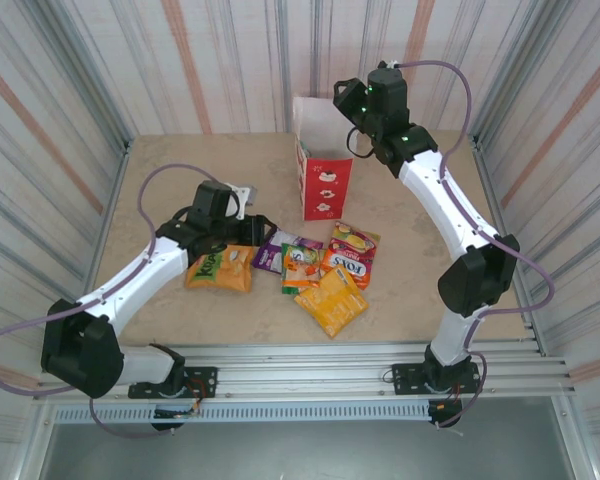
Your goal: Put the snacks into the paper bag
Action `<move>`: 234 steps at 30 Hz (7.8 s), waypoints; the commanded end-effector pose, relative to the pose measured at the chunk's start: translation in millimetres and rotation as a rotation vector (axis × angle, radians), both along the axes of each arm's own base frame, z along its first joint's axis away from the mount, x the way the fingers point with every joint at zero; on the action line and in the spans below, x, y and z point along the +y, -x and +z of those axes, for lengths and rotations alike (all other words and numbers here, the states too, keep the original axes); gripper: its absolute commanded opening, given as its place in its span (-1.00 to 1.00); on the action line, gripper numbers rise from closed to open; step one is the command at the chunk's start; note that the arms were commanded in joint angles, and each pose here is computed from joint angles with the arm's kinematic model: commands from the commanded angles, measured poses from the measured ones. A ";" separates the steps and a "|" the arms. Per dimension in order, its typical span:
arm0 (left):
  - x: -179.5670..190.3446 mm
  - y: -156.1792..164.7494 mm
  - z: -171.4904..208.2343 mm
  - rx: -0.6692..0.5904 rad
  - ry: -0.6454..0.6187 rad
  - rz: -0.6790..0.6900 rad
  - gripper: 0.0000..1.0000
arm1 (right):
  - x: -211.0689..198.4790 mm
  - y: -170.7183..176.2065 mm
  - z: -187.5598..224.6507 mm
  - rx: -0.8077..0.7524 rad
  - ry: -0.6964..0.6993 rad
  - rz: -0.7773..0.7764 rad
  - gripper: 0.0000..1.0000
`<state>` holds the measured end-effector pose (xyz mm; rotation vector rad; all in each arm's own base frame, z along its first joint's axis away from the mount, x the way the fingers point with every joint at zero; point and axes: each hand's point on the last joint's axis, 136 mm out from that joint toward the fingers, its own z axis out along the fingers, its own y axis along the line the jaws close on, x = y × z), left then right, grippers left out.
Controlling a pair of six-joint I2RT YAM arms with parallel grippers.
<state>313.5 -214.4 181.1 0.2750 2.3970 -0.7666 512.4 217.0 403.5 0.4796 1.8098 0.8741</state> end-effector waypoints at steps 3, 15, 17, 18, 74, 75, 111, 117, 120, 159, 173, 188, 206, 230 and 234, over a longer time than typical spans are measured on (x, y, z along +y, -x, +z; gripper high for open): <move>-6.2 11.3 -5.9 0.073 0.078 0.015 0.34 | 6.9 41.9 24.2 -0.066 0.064 0.130 -0.17; -17.2 31.6 -53.7 0.254 0.199 0.077 0.21 | -17.7 136.4 -68.6 0.095 0.230 0.256 -0.14; -24.3 36.7 -61.7 0.287 0.208 0.069 0.17 | -21.5 149.7 -87.9 0.133 0.233 0.267 -0.15; -29.1 39.9 -64.6 0.299 0.210 0.059 0.16 | -22.8 156.5 -97.9 0.153 0.232 0.275 -0.15; -19.6 65.2 -131.9 0.410 -0.026 0.078 -0.01 | 74.9 261.4 -295.2 0.693 0.145 0.677 -0.62; -19.1 64.3 -126.8 0.399 -0.025 0.078 0.00 | 73.4 261.2 -291.2 0.680 0.145 0.672 -0.64; -0.9 4.8 -13.3 0.165 0.017 0.111 0.14 | -4.7 131.4 -47.0 0.094 0.216 0.346 -0.86; -3.9 -12.3 -8.1 0.158 0.023 0.106 0.14 | -26.6 78.5 -43.4 0.109 0.211 0.250 -0.85; -4.5 -19.7 -6.6 0.161 0.032 0.105 0.14 | -20.9 57.4 -44.5 0.111 0.197 0.272 -0.85; 61.3 17.3 -33.3 0.291 0.026 0.254 0.10 | 63.2 181.0 -112.2 0.180 0.324 0.479 0.03; 126.2 53.3 -84.5 0.417 0.117 0.519 0.07 | 163.2 253.5 -218.7 0.385 0.243 0.659 0.18; 149.7 56.2 -108.1 0.428 0.164 0.620 -0.01 | 229.9 239.3 -300.4 0.554 0.244 0.773 0.26; 151.5 49.1 -149.2 0.503 0.148 0.629 -0.07 | 262.3 227.7 -346.8 0.640 0.137 0.826 0.23; 152.1 52.8 -121.6 0.452 0.151 0.618 -0.03 | 260.7 218.5 -325.2 0.524 0.048 0.846 -0.69; 153.5 54.4 -107.7 0.427 0.140 0.611 -0.02 | 253.6 219.9 -313.7 0.495 0.043 0.830 -0.73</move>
